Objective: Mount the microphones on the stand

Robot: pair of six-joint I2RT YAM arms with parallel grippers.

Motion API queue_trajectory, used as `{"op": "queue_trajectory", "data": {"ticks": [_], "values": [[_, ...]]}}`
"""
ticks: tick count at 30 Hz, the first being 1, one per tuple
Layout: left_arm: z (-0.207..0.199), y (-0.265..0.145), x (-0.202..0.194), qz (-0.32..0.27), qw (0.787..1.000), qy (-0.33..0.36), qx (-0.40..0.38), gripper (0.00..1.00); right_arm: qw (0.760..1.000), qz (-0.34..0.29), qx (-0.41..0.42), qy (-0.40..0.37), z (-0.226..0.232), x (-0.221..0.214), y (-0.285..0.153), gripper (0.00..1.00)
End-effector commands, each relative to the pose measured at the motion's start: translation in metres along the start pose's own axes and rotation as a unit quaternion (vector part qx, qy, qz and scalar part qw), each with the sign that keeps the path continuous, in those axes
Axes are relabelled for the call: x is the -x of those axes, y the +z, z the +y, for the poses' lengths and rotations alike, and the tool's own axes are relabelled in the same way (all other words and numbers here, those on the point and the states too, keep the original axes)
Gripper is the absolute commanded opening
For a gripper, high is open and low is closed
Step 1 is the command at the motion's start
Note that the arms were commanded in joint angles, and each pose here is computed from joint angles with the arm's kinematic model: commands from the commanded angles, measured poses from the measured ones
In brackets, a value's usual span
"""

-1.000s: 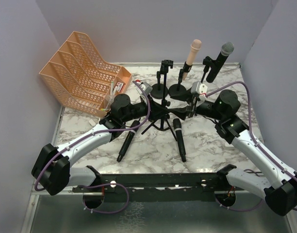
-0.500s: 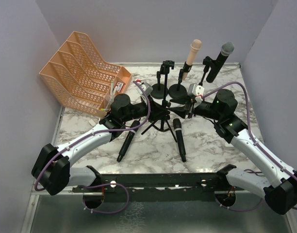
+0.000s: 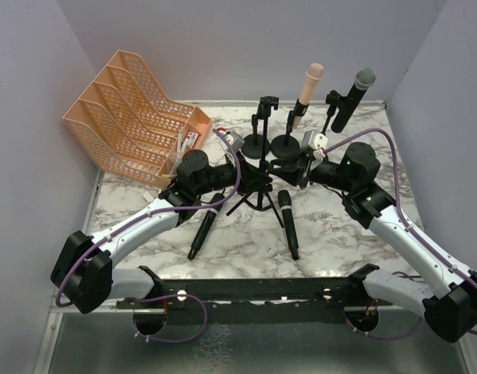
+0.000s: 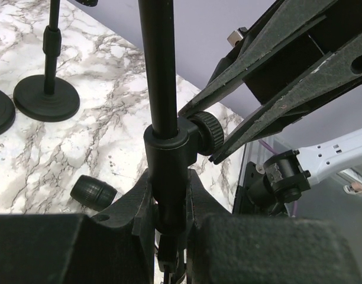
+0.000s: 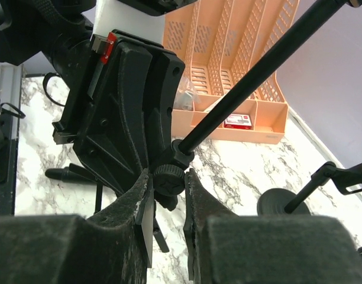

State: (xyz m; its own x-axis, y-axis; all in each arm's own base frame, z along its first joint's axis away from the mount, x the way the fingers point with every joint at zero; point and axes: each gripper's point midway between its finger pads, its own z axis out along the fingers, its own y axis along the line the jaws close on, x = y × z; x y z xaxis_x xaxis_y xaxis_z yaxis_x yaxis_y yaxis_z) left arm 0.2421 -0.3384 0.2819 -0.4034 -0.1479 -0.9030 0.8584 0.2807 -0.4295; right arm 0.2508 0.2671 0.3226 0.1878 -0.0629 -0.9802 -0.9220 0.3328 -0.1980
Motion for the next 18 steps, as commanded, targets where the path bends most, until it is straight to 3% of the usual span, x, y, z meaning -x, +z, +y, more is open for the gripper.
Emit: {"op": "queue_trajectory", "data": {"ticks": [1, 5, 9, 13, 18], "values": [[-0.023, 0.001, 0.040, -0.052, 0.997, 0.045, -0.033, 0.00, 0.997, -0.005, -0.036, 0.065, -0.008, -0.003, 0.005, 0.01], [-0.020, -0.001, 0.044, -0.062, 0.996, 0.058, -0.020, 0.00, 0.984, -0.022, -0.079, 0.160, -0.013, -0.005, 0.004, 0.01], [-0.015, -0.003, 0.049, -0.074, 0.995, 0.072, -0.003, 0.00, 0.953, -0.047, -0.109, 0.279, -0.014, -0.005, 0.005, 0.01], [-0.010, -0.004, 0.055, -0.085, 0.993, 0.086, 0.012, 0.00, 0.898, -0.071, -0.166, 0.401, -0.025, -0.007, 0.002, 0.01], [-0.006, -0.005, 0.057, -0.093, 0.991, 0.094, 0.025, 0.00, 0.813, -0.106, -0.191, 0.540, -0.031, 0.003, 0.001, 0.01]]}}
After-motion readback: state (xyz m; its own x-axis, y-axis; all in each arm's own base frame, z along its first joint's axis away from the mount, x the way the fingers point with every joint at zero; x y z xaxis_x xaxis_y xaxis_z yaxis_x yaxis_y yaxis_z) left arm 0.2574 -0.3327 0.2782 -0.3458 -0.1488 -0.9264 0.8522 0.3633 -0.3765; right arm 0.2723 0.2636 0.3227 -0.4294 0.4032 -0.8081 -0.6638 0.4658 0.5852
